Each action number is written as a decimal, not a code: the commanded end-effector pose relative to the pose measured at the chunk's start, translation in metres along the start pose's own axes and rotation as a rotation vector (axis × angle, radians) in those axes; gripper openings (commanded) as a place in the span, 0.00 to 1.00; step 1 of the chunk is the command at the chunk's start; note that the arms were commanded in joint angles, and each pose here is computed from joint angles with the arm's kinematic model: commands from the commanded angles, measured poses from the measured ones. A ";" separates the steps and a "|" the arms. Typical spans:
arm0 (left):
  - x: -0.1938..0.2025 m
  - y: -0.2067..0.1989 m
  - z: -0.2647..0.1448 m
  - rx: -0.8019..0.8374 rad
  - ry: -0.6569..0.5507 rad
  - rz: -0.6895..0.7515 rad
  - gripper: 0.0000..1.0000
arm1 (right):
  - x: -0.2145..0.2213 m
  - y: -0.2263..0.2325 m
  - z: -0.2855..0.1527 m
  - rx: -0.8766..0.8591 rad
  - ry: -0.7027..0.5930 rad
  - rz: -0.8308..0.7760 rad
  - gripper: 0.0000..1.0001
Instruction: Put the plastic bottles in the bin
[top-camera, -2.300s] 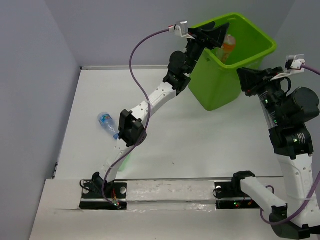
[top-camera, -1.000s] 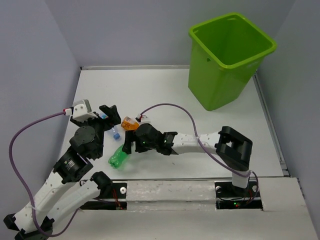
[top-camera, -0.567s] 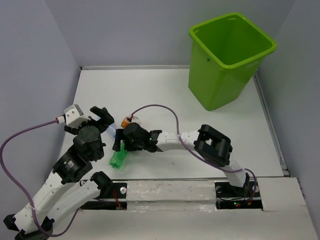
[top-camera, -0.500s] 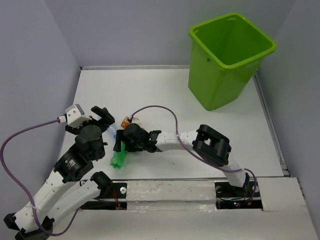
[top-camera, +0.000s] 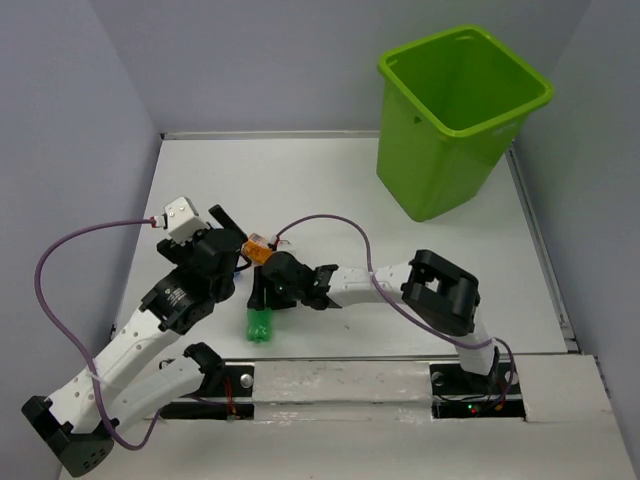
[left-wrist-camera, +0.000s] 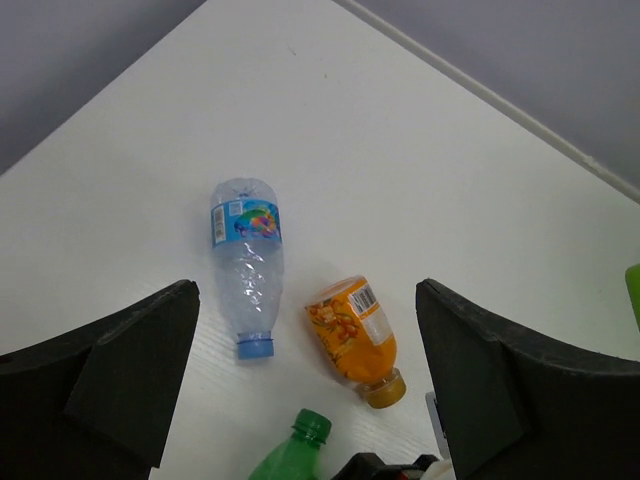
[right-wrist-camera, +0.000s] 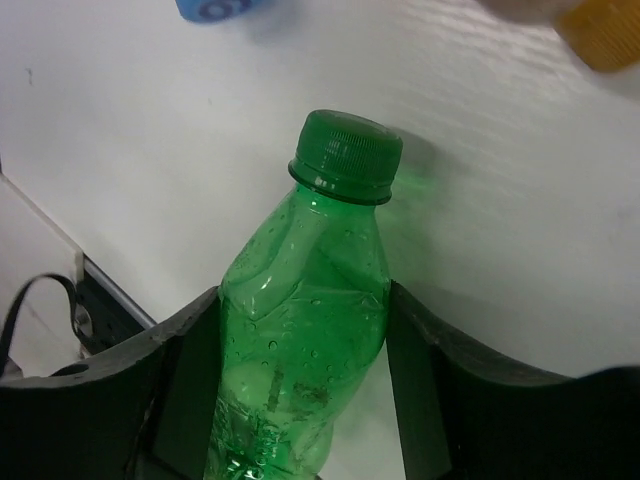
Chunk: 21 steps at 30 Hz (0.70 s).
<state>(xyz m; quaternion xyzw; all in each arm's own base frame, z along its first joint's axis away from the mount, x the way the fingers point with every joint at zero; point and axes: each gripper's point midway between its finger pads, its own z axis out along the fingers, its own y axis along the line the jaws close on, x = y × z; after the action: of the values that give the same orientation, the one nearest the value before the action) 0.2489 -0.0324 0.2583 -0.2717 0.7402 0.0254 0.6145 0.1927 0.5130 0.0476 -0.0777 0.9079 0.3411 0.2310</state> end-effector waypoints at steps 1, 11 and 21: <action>0.004 -0.005 0.007 -0.018 0.019 -0.173 0.99 | -0.006 0.013 -0.036 -0.089 -0.015 -0.056 0.26; 0.044 0.004 0.040 -0.086 0.052 -0.356 0.99 | -0.113 0.028 -0.204 -0.201 -0.430 -0.256 0.22; 0.055 0.028 0.116 -0.179 0.202 -0.324 0.99 | -0.320 0.008 -0.504 0.215 -1.273 -0.467 0.22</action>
<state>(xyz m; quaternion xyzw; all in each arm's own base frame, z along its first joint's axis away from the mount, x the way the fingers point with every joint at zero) 0.3069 0.0193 0.1641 -0.4575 0.7272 0.0099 0.5116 0.2470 0.2683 0.4657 -0.0798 0.6289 0.3799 0.6736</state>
